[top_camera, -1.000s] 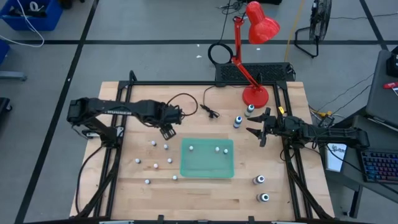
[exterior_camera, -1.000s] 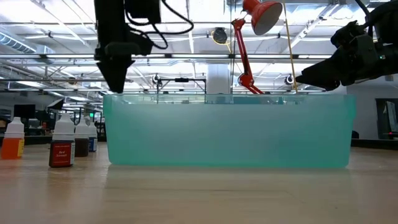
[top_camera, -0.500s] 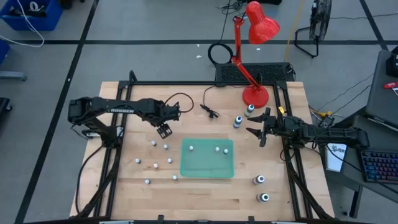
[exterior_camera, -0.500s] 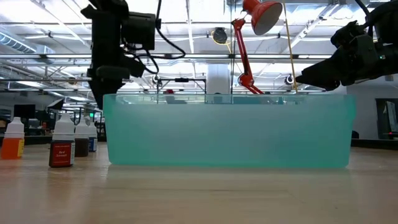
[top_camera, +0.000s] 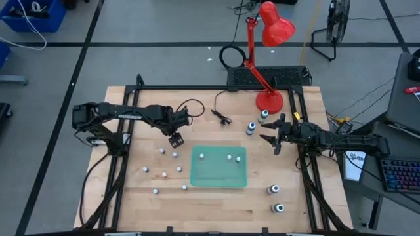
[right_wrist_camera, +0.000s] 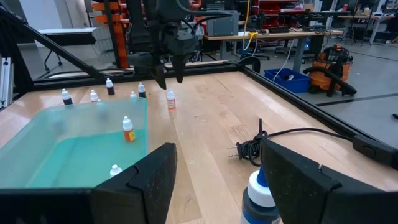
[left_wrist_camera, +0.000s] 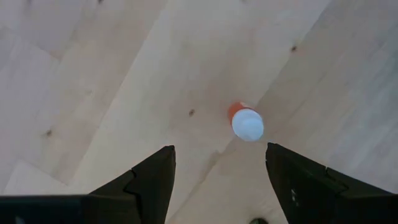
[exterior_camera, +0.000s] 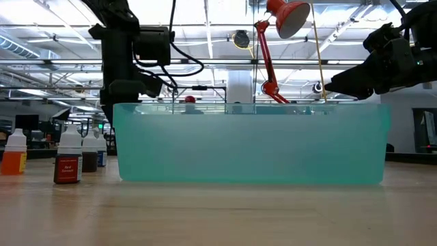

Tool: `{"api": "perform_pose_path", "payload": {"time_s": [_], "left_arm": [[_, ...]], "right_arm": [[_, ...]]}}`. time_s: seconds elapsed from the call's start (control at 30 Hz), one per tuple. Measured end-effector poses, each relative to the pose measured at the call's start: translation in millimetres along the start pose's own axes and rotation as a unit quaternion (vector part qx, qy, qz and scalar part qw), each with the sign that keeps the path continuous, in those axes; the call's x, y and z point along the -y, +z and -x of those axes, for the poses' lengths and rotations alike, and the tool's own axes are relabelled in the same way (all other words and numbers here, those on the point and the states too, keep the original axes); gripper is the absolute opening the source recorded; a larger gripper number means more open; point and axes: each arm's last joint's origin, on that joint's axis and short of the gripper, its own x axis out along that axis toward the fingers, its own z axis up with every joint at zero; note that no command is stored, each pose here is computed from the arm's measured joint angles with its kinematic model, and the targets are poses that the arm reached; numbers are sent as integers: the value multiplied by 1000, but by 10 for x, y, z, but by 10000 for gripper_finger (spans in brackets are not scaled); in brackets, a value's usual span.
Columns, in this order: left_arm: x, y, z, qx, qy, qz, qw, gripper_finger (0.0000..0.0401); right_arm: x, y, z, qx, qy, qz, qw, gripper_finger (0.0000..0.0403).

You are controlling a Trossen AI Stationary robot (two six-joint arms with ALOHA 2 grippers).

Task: Pick & Place food coloring
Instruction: Put the small yellow food coloring bottle into the light blue bin

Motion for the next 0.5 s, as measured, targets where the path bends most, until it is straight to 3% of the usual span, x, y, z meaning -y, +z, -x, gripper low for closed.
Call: {"api": "perform_pose_path", "payload": {"time_s": [0.5], "left_arm": [[138, 49, -11, 39, -18, -35, 998, 258]], "right_arm": [[0, 0, 0, 0, 0, 0, 1000, 222]]}}
